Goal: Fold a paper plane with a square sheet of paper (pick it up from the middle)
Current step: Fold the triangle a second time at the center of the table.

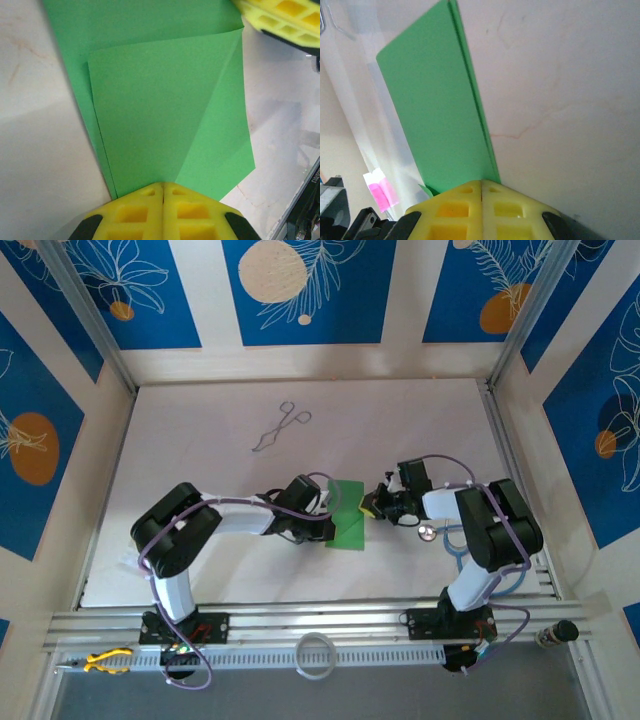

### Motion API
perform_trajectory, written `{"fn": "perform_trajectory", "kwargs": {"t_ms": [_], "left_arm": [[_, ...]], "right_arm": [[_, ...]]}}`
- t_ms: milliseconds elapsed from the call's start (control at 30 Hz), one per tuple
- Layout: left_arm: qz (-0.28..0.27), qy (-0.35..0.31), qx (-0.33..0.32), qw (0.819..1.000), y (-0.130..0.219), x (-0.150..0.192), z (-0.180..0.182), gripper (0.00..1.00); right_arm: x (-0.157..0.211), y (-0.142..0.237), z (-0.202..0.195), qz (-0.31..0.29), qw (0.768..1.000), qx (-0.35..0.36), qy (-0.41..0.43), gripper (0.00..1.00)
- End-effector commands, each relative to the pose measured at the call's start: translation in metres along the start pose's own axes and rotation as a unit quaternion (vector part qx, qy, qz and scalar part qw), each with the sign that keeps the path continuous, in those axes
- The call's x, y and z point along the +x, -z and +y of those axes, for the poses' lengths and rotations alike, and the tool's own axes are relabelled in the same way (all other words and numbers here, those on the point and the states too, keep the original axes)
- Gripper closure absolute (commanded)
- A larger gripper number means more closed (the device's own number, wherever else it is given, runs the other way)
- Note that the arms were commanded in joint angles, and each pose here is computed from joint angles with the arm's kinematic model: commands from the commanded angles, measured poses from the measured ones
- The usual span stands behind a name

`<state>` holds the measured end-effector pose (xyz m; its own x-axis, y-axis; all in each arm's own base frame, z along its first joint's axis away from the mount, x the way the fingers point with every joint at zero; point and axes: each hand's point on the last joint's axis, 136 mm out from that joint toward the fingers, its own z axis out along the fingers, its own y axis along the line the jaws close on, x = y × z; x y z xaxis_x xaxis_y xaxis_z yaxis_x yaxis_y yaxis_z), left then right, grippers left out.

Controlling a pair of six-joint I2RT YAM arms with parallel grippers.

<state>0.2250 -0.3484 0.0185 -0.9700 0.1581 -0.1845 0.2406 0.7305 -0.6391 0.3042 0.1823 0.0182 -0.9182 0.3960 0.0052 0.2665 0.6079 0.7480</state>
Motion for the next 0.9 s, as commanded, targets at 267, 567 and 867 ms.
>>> {"fn": "perform_trajectory", "kwargs": {"t_ms": [267, 567, 867], "left_arm": [[0.044, 0.048, -0.053, 0.997, -0.009, 0.031, 0.038, 1.0], [0.034, 0.045, -0.048, 0.997, -0.004, 0.027, 0.033, 1.0], [0.02, 0.031, -0.027, 0.999, 0.003, 0.018, 0.017, 1.0]], "right_arm": [[0.035, 0.016, 0.044, 0.008, 0.997, -0.03, 0.078, 0.96], [0.046, -0.008, 0.008, 0.031, 0.998, 0.023, 0.055, 0.99], [0.031, -0.008, -0.017, 0.031, 0.998, 0.046, 0.025, 1.0]]}}
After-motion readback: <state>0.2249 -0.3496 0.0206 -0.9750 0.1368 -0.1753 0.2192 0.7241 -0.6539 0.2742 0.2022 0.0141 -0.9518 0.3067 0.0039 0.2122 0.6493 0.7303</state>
